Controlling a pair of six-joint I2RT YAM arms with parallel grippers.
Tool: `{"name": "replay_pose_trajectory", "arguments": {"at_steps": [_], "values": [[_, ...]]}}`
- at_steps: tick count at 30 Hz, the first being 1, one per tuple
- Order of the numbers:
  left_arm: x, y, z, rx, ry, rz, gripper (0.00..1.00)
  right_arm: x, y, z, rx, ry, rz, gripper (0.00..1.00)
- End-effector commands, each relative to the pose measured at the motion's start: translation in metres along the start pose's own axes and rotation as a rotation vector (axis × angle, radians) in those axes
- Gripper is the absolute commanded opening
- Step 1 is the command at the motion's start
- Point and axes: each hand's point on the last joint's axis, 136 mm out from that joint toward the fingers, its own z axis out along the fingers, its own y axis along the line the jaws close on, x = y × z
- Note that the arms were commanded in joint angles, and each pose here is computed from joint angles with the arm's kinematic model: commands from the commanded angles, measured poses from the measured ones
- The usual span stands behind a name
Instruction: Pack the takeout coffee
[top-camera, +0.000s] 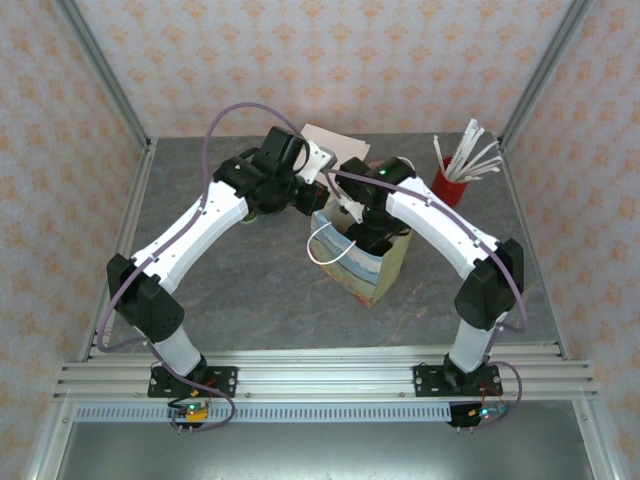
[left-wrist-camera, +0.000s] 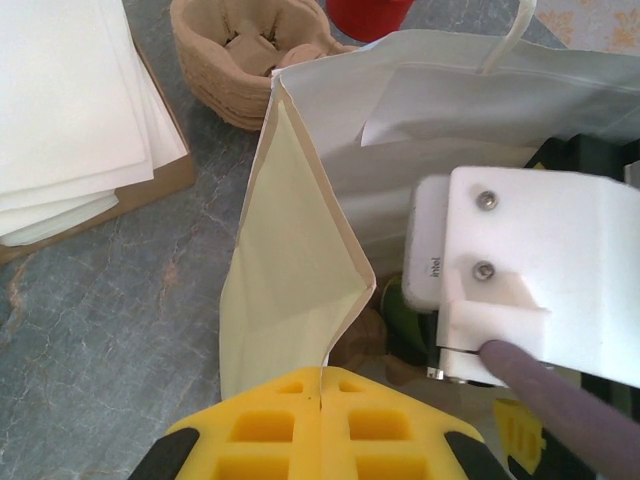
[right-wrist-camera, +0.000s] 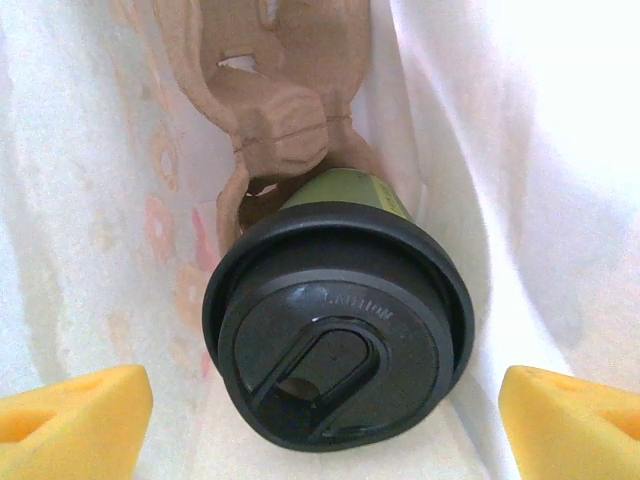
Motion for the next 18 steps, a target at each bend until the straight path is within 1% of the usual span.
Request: {"name": "replay_pose_trajectory", "arguments": {"at_steps": [1, 18], "values": [[0.008, -0.003, -0.002, 0.009, 0.021, -0.005, 0.05, 0.009, -0.003, -0.029, 0.02, -0.041, 0.011, 0.9], [0.006, -0.002, -0.002, 0.007, 0.018, -0.009, 0.05, 0.009, -0.008, -0.093, 0.009, -0.204, 0.056, 0.9]]}}
